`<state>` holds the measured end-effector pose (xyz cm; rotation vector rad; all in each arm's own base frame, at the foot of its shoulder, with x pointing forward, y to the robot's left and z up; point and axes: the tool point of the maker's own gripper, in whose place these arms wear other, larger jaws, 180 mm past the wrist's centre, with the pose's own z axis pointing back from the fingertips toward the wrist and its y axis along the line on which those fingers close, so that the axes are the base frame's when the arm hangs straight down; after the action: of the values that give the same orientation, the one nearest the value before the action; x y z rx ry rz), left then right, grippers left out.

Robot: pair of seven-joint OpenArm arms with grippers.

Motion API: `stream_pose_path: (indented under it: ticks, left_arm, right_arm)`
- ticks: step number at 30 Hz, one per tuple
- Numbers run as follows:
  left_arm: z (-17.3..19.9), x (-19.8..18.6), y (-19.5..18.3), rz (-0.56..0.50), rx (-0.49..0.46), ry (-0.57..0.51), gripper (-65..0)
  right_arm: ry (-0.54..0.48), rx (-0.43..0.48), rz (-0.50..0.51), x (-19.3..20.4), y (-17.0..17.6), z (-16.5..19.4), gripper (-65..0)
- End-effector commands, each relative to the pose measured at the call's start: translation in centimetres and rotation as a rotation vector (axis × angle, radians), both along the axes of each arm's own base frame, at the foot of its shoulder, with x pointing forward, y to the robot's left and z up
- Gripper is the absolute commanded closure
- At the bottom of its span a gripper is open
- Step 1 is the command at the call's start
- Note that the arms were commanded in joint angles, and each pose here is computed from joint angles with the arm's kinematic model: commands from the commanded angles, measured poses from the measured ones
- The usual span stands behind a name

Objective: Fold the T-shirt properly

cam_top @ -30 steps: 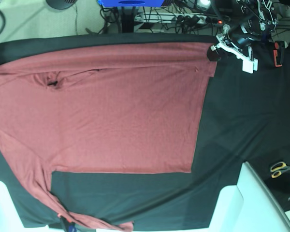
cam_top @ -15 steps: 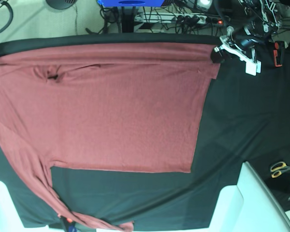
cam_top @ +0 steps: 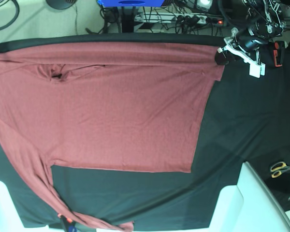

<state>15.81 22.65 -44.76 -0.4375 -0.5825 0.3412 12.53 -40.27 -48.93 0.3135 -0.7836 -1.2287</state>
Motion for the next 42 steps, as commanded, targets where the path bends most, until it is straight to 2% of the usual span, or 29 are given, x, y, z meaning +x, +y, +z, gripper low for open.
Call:
stream_pose_path:
  ticks: [1, 18, 21, 27, 29, 31, 33, 36, 39, 42]
  left_arm:
    - [0.5, 0.1, 0.6, -0.001, 0.019, -0.019, 0.0]
    - [0.4, -0.6, 0.6, -0.003, 0.021, -0.007, 0.0]
    - [0.3, -0.6, 0.5, -0.005, 0.018, -0.004, 0.0]
    - [0.3, -0.7, 0.7, 0.003, 0.022, -0.002, -1.3]
    - [0.3, -0.7, 0.8, 0.004, 0.023, 0.0, -12.7]
    - [0.2, -1.2, 1.1, -0.001, 0.032, 0.011, -23.0]
    - [0.3, -1.4, 1.2, -0.005, 0.038, 0.012, -35.5]
    - [0.3, -1.4, 1.3, -0.005, 0.04, 0.013, -49.5]
    - [0.4, -1.4, 1.5, -0.005, 0.044, 0.014, -57.1]
    - [0.4, -1.5, 1.8, 0.003, 0.048, 0.013, -57.3]
  right_arm:
    - [-0.022, -0.041, -0.015, 0.1, -1.3, 1.1, -0.8]
    - [-0.012, -0.032, -0.014, -0.2, -1.1, 0.7, -2.6]
    - [-0.007, -0.03, -0.017, -0.6, -1.0, 0.6, -8.9]
    - [-0.005, -0.028, -0.016, -0.8, -0.9, 0.5, -29.1]
    - [0.001, -0.034, -0.015, -1.1, -1.0, 0.6, -34.7]
    - [0.005, -0.037, -0.018, -1.4, -1.1, 0.6, -37.2]
    - [0.009, -0.038, -0.019, -1.6, -1.1, 0.5, -37.5]
    - [0.014, -0.045, -0.052, -2.7, -1.8, 0.7, -37.5]
    - [0.018, -0.048, -0.064, -3.3, -2.1, 0.8, -37.5]
    - [0.021, -0.053, -0.064, -3.4, -2.3, 0.9, -37.5]
